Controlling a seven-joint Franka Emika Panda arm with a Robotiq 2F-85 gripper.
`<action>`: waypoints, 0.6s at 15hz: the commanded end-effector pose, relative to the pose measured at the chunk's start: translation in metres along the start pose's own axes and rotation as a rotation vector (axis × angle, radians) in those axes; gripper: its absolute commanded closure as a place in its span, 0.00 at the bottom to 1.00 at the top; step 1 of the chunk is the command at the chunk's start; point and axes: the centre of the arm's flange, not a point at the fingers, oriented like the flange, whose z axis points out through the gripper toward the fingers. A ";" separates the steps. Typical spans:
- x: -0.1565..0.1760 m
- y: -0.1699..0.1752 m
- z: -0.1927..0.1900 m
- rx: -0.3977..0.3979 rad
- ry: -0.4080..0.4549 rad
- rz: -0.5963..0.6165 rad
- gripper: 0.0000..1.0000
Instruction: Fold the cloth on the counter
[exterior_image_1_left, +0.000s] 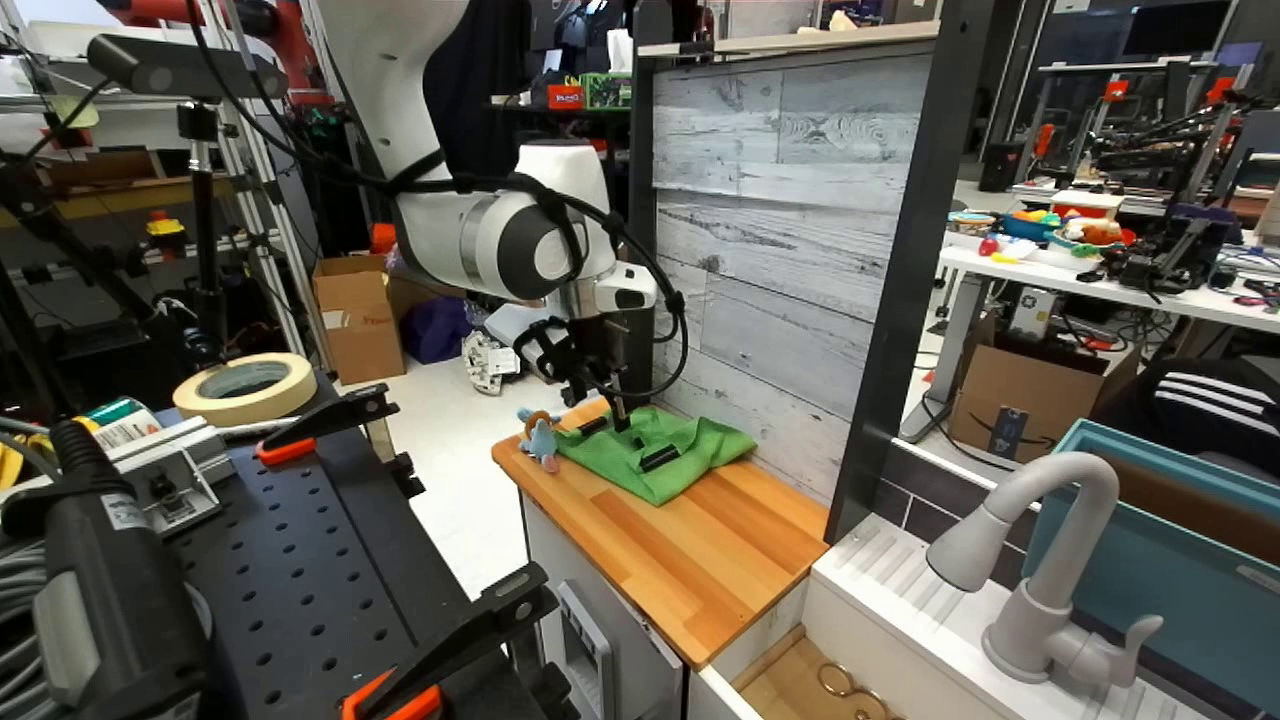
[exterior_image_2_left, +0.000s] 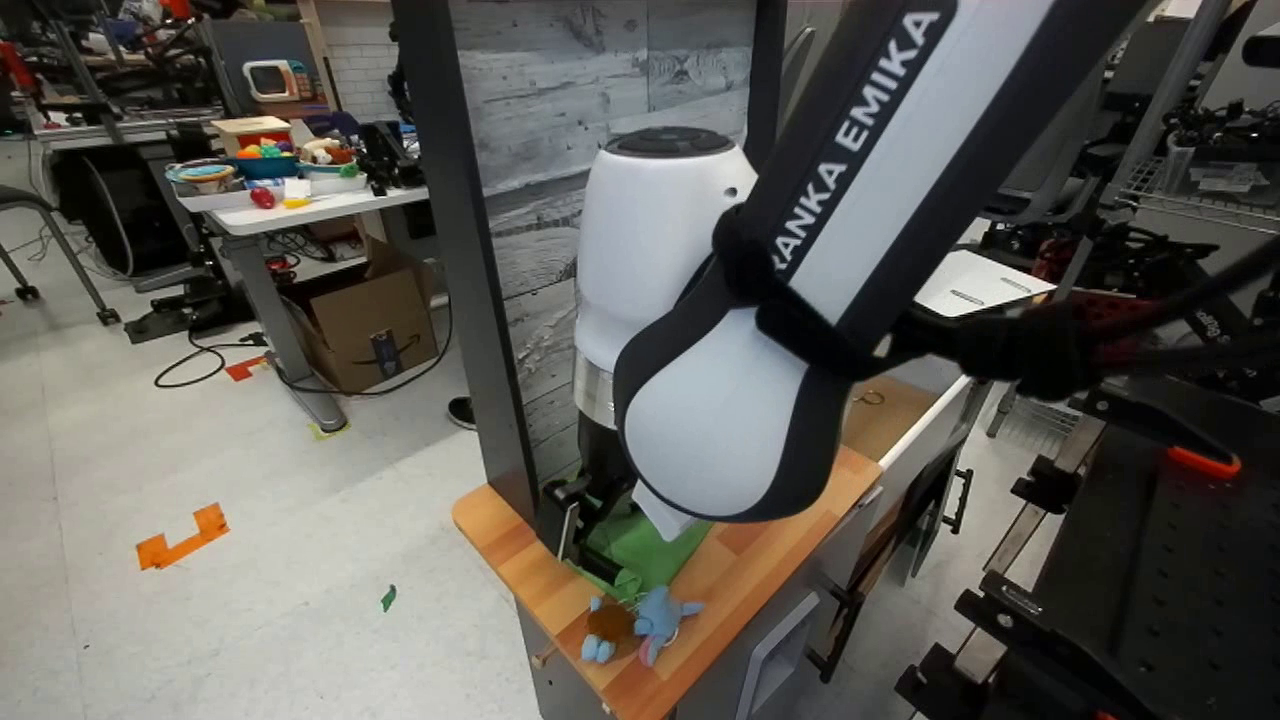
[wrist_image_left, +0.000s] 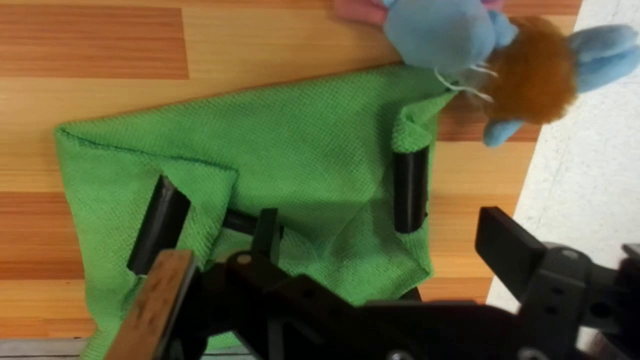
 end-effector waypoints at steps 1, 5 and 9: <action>0.015 -0.017 0.020 0.015 0.006 0.005 0.00; 0.011 -0.029 0.033 0.021 -0.013 -0.012 0.25; 0.005 -0.034 0.039 0.015 -0.016 -0.023 0.51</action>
